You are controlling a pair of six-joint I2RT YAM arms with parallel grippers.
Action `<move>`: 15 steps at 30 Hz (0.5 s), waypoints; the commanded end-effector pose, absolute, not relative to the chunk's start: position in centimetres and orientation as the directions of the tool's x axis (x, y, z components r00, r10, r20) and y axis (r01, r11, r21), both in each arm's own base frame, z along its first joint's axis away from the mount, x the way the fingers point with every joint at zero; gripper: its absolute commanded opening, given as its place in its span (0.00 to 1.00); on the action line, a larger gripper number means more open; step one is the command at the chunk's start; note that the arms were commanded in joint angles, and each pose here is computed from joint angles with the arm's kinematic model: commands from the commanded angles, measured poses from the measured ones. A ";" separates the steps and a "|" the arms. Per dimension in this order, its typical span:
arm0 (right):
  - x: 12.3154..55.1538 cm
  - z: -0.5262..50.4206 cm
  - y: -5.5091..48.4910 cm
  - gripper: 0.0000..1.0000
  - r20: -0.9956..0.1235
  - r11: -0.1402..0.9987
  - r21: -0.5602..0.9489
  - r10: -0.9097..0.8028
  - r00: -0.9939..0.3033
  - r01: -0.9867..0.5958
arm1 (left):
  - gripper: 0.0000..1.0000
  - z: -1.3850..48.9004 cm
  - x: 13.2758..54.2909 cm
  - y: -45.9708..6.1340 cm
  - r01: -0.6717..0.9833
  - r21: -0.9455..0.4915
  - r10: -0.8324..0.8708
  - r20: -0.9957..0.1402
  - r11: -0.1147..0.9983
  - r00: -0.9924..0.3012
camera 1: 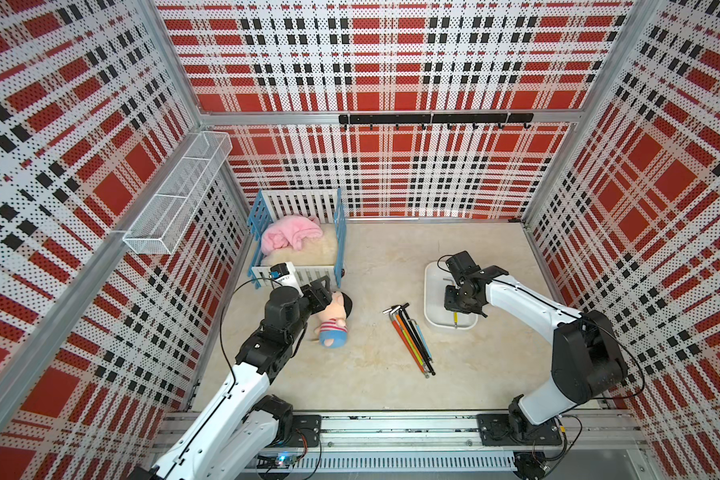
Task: Put the hex key on the desktop into the storage box
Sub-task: Place the Allen key in the storage box.
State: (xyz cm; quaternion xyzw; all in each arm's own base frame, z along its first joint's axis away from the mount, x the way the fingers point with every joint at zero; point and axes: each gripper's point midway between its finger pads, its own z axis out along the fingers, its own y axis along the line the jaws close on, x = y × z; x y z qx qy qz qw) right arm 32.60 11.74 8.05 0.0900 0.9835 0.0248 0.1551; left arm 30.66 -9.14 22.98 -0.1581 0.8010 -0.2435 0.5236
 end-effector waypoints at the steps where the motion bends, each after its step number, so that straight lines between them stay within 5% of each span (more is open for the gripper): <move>1: 33.9 7.9 11.3 0.00 -0.304 0.982 0.080 0.185 -0.935 0.168 | 0.73 23.0 30.9 -9.8 0.050 -0.546 -0.481 -0.773 0.836 -0.413; 15: 35.0 5.0 9.8 0.00 -0.284 0.982 -0.009 0.178 -0.942 0.188 | 0.75 23.5 30.5 -8.9 0.087 -0.463 -0.401 -0.836 0.882 -0.375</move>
